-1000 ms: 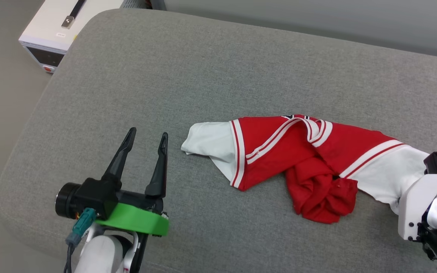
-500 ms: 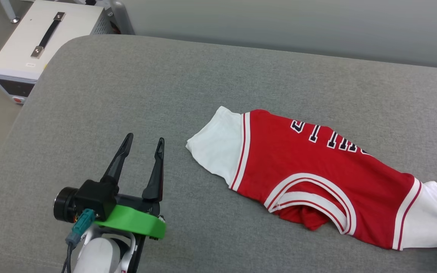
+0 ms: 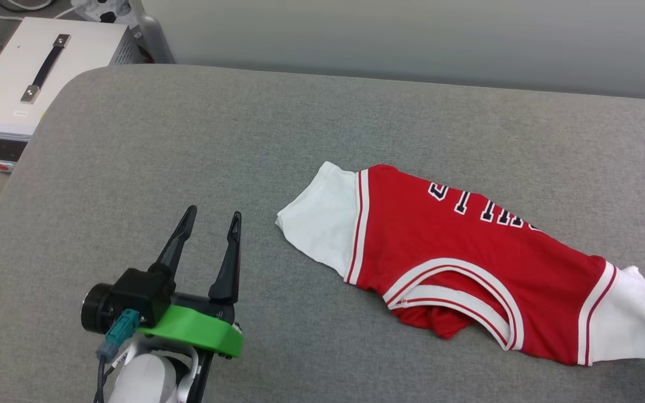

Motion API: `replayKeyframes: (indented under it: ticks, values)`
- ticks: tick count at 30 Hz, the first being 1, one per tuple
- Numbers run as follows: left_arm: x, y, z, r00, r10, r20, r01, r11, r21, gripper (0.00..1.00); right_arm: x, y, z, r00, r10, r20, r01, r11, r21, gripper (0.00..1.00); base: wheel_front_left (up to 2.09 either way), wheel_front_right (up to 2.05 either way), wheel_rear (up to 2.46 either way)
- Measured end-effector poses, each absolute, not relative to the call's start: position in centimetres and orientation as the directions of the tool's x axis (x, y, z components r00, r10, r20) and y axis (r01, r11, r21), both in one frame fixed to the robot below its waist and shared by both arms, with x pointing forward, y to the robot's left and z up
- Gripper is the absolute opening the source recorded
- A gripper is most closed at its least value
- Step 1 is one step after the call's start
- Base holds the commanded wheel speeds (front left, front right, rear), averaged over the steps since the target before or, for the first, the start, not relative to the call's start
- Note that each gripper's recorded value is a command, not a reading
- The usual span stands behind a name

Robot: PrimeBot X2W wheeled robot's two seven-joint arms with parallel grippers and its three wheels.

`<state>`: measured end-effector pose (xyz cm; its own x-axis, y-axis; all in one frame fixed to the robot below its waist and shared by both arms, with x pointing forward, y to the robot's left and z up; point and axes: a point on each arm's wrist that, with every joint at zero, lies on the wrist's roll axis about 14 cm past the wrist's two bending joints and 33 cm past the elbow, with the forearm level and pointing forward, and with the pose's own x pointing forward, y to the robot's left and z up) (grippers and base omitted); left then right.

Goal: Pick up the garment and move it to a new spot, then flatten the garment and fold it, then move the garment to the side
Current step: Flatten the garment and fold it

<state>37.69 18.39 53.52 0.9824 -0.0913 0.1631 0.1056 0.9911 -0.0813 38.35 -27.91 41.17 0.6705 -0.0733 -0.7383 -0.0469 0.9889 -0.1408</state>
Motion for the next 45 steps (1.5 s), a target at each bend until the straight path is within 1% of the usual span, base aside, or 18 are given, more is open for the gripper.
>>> replayKeyframes:
  ticks: [4, 7, 11, 14, 18, 23, 26, 29, 32, 36, 38, 42, 45]
  values:
    - [37.7, 18.0, 53.8, 0.980, -0.102, 0.173, 0.119, 0.988, -0.093, 1.00, 39.6, -27.0, 43.6, 0.786, -0.040, -0.617, -0.039, 0.993, -0.114, 1.00, 0.00, 0.00, 0.00]
    - [37.7, 17.5, 54.1, 0.976, -0.115, 0.183, 0.136, 0.985, -0.107, 1.00, 40.3, -25.9, 46.1, 0.873, 0.001, -0.488, -0.032, 0.998, -0.056, 1.00, 0.00, 0.00, 0.00]
    - [37.9, 16.7, 54.5, 0.971, -0.135, 0.197, 0.159, 0.981, -0.113, 1.00, 40.5, -25.5, 49.6, 0.951, 0.014, -0.308, -0.021, 1.000, -0.020, 1.00, 0.00, 0.00, 0.00]
    - [38.0, 16.2, 54.6, 0.969, -0.145, 0.200, 0.172, 0.977, -0.128, 1.00, 39.8, -25.2, 51.2, 0.981, 0.008, -0.196, -0.006, 1.000, 0.010, 1.00, 0.00, 0.00, 0.00]
    - [38.0, 15.1, 53.9, 0.968, -0.174, 0.181, 0.202, 0.968, -0.150, 1.00, 38.5, -24.8, 52.1, 0.996, -0.017, -0.083, 0.023, 0.997, 0.067, 1.00, 0.00, 0.00, 0.00]
    - [38.4, 13.2, 52.8, 0.961, -0.232, 0.151, 0.258, 0.948, -0.187, 1.00, 37.5, -24.2, 52.7, 0.999, -0.048, 0.001, 0.048, 0.992, 0.117, 1.00, 0.00, 0.00, 0.00]
    - [39.1, 12.4, 50.8, 0.954, -0.293, 0.062, 0.299, 0.937, -0.181, 1.00, 37.3, -24.0, 52.9, 0.998, -0.053, 0.013, 0.052, 0.992, 0.119, 1.00, 0.00, 0.00, 0.00]
    - [41.1, 12.1, 49.4, 0.936, -0.345, -0.065, 0.332, 0.931, -0.152, 1.00, 37.2, -24.1, 52.8, 0.998, -0.064, 0.010, 0.063, 0.991, 0.116, 1.00, 0.00, 0.00, 0.00]
    - [43.5, 11.7, 48.1, 0.891, -0.391, -0.233, 0.368, 0.920, -0.137, 1.00, 37.2, -24.2, 52.2, 0.997, -0.072, -0.010, 0.072, 0.991, 0.109, 1.00, 0.00, 0.00, 0.00]
    - [44.9, 12.1, 45.0, 0.773, -0.394, -0.497, 0.397, 0.912, -0.106, 1.00, 37.5, -24.7, 51.8, 0.996, -0.090, -0.026, 0.092, 0.991, 0.100, 1.00, 0.00, 0.00, 0.00]
    - [45.3, 12.3, 43.8, 0.694, -0.385, -0.608, 0.418, 0.903, -0.095, 1.00, 37.8, -24.8, 51.7, 0.995, -0.094, -0.028, 0.096, 0.991, 0.097, 1.00, 0.00, 0.00, 0.00]
    - [46.0, 12.8, 42.2, 0.573, -0.360, -0.737, 0.423, 0.899, -0.111, 1.00, 37.8, -25.0, 51.1, 0.994, -0.105, -0.044, 0.109, 0.989, 0.099, 1.00, 0.00, 0.00, 0.00]
    - [45.8, 13.7, 40.5, 0.487, -0.312, -0.816, 0.428, 0.899, -0.089, 1.00, 37.7, -25.1, 50.4, 0.991, -0.116, -0.061, 0.122, 0.987, 0.104, 1.00, 0.00, 0.00, 0.00]
